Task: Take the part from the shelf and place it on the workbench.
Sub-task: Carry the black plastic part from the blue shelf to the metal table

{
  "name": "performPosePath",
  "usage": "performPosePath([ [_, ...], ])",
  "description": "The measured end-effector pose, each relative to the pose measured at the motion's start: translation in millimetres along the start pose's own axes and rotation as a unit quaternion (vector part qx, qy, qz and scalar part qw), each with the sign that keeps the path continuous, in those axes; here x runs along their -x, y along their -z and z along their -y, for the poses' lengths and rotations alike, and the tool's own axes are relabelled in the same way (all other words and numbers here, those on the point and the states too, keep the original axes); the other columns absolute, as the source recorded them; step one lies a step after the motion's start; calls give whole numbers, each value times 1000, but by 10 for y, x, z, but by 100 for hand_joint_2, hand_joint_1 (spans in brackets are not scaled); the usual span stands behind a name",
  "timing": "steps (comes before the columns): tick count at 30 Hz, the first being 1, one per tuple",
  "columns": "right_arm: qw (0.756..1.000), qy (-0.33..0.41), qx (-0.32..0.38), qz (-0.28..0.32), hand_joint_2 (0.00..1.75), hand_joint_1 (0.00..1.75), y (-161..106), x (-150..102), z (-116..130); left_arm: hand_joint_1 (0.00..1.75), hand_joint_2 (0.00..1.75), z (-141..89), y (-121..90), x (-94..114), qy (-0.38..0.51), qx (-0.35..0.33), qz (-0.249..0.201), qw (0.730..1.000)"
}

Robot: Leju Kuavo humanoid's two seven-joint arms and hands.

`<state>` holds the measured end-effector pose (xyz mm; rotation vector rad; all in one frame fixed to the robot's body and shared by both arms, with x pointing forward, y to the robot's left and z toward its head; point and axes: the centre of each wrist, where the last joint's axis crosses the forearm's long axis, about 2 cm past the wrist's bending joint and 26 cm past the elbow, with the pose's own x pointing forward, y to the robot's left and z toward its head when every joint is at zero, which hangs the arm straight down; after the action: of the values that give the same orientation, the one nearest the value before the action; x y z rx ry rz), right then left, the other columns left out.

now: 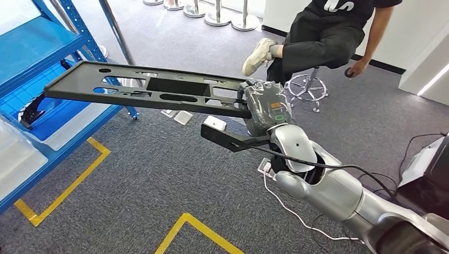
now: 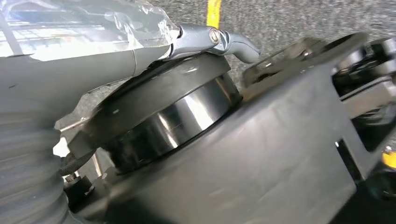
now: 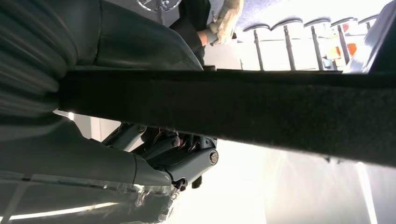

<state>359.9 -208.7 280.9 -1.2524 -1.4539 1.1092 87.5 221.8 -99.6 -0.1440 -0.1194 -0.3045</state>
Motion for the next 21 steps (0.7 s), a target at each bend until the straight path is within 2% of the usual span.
performPosePath([
  [21,1000,3,3,-2,175,175,58,3,38,0,175,19,2,15,-11,8,-19,1000],
])
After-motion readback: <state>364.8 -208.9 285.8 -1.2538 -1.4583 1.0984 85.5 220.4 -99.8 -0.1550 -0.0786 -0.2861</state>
